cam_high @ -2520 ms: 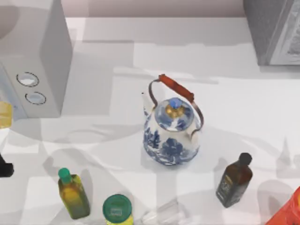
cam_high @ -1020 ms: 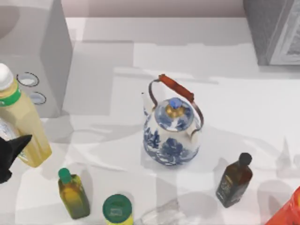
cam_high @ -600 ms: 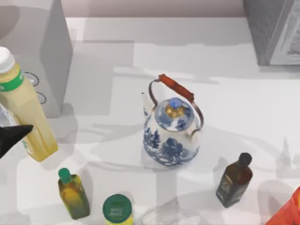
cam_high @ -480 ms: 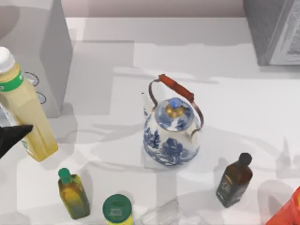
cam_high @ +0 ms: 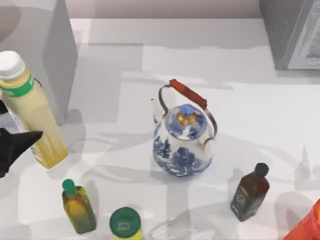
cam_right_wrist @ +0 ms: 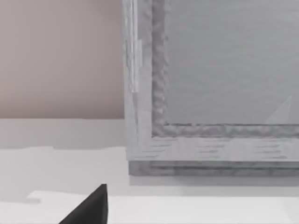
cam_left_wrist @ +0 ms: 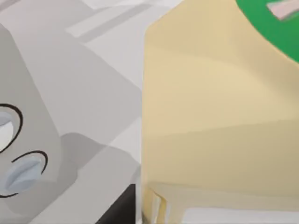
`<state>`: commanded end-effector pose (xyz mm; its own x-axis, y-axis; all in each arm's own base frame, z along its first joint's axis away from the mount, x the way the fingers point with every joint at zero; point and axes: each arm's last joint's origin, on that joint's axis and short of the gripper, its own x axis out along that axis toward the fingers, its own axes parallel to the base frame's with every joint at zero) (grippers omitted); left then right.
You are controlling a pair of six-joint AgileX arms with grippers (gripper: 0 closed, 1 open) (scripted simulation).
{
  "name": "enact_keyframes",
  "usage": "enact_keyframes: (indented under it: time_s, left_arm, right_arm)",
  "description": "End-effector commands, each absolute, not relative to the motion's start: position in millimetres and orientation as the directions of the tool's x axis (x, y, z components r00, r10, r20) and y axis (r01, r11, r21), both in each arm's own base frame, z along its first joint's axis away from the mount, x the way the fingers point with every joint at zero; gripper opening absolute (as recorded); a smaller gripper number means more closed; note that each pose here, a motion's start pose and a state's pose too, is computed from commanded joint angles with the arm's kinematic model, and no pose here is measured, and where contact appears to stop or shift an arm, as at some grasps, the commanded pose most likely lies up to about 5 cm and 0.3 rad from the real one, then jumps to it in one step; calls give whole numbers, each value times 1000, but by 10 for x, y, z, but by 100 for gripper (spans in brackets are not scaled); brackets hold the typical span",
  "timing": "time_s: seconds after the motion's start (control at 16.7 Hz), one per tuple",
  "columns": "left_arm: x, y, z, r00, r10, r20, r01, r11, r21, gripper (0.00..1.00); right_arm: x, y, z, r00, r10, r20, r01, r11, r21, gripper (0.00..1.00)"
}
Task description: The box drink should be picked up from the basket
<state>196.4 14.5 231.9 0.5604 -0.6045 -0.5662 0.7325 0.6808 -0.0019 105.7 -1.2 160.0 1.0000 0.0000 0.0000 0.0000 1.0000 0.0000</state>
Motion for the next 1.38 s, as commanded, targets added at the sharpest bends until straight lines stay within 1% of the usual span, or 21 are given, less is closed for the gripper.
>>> enact_keyframes:
  time_s: [0.48, 0.78, 1.38]
  left_arm:
    - [2119, -41, 1947, 558, -603, -570, 727, 686, -14, 0]
    - [2128, -54, 1919, 555, -605, -571, 728, 685, -18, 0]
    - [2128, -54, 1919, 555, -605, -571, 728, 685, -18, 75]
  right_arm:
    - [1057, -12, 1600, 1000, 0, 0, 0, 1000, 0, 100]
    - [1057, -12, 1600, 1000, 0, 0, 0, 1000, 0, 100]
    - [1057, -12, 1600, 1000, 0, 0, 0, 1000, 0, 100]
